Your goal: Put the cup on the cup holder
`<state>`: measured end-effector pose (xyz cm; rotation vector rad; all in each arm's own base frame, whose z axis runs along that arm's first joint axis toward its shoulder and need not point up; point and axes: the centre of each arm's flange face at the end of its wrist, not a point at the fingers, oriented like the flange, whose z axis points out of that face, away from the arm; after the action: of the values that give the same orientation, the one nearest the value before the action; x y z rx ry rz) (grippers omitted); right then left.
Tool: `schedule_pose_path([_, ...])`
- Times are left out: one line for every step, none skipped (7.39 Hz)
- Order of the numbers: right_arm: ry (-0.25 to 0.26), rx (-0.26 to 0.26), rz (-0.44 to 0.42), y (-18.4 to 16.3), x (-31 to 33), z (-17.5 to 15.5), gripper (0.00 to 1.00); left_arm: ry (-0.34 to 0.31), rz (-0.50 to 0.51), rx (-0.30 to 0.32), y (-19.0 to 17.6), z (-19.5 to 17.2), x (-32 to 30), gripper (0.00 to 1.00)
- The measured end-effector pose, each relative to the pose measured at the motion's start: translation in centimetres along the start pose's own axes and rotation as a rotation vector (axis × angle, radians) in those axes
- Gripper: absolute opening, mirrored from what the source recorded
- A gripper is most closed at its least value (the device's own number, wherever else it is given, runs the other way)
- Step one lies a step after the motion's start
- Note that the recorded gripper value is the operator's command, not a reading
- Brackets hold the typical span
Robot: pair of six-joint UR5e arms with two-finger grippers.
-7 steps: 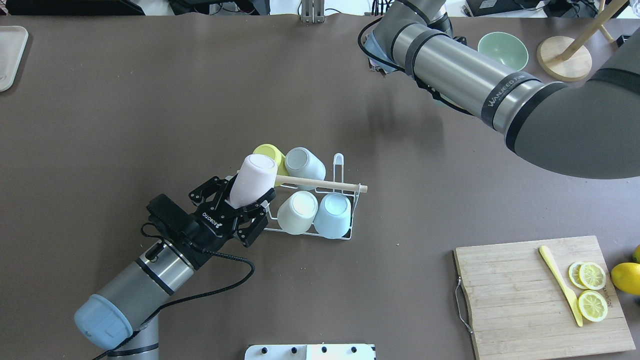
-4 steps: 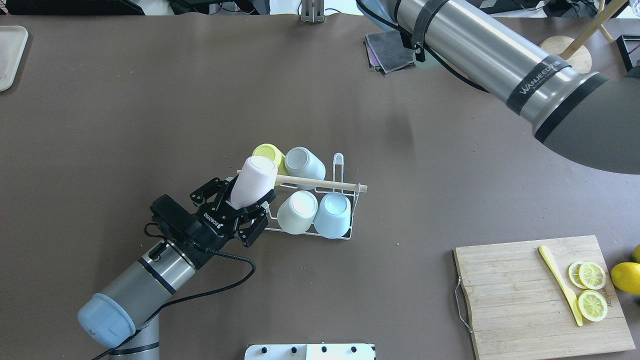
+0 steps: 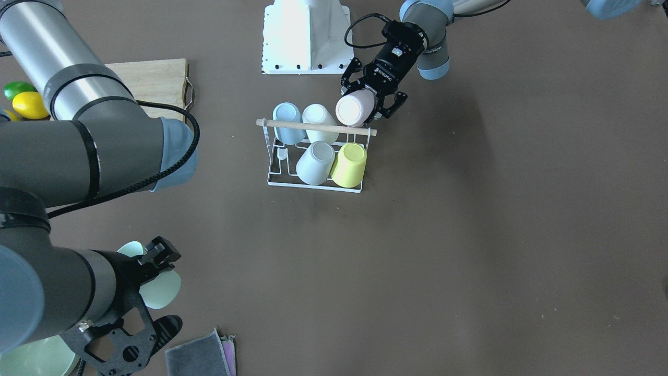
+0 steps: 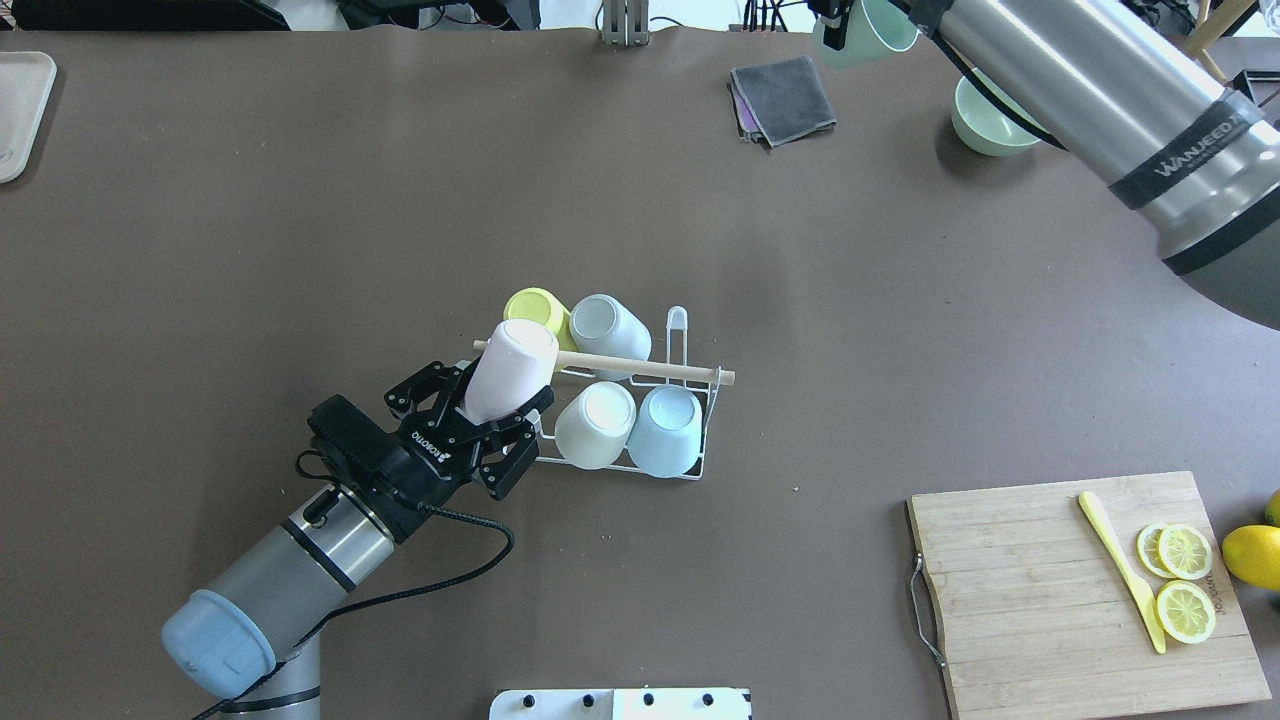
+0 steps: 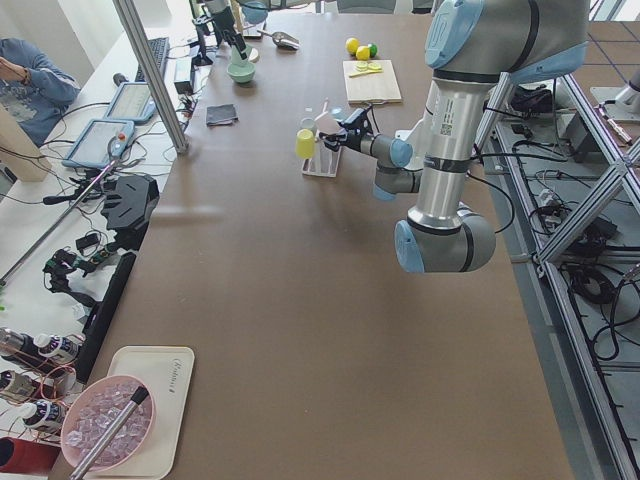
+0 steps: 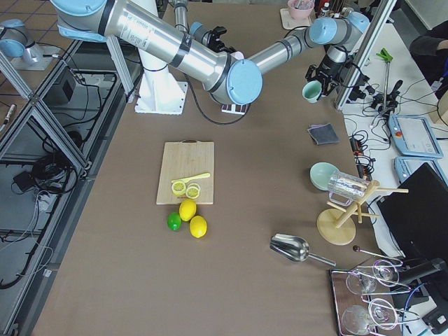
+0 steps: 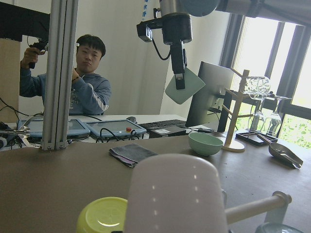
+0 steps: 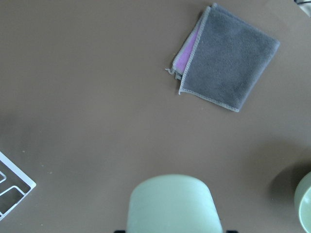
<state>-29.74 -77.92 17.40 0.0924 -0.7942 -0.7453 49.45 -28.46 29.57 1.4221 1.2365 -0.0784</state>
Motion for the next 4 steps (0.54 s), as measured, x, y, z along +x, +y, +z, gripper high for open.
schedule_pose_path([-0.015, 0.072, -0.026, 1.3, -0.2, -1.8, 0.0, 0.0, 0.001, -0.002, 0.1, 0.0, 0.0, 0.99])
schedule_pose_path([-0.029, 0.16, -0.046, 2.5, -0.3, -3.1, 0.0, 0.0, 0.002, -0.002, 0.1, -0.1, -0.1, 0.99])
schedule_pose_path([-0.043, 0.258, -0.049, 3.3, -0.5, -3.6, 0.0, 0.0, 0.0, 0.001, -0.1, -0.1, -0.2, 0.99])
schedule_pose_path([-0.056, 0.364, -0.041, 3.8, -1.0, -3.6, 0.0, 0.002, -0.006, 0.012, -0.9, -0.3, -0.3, 0.99])
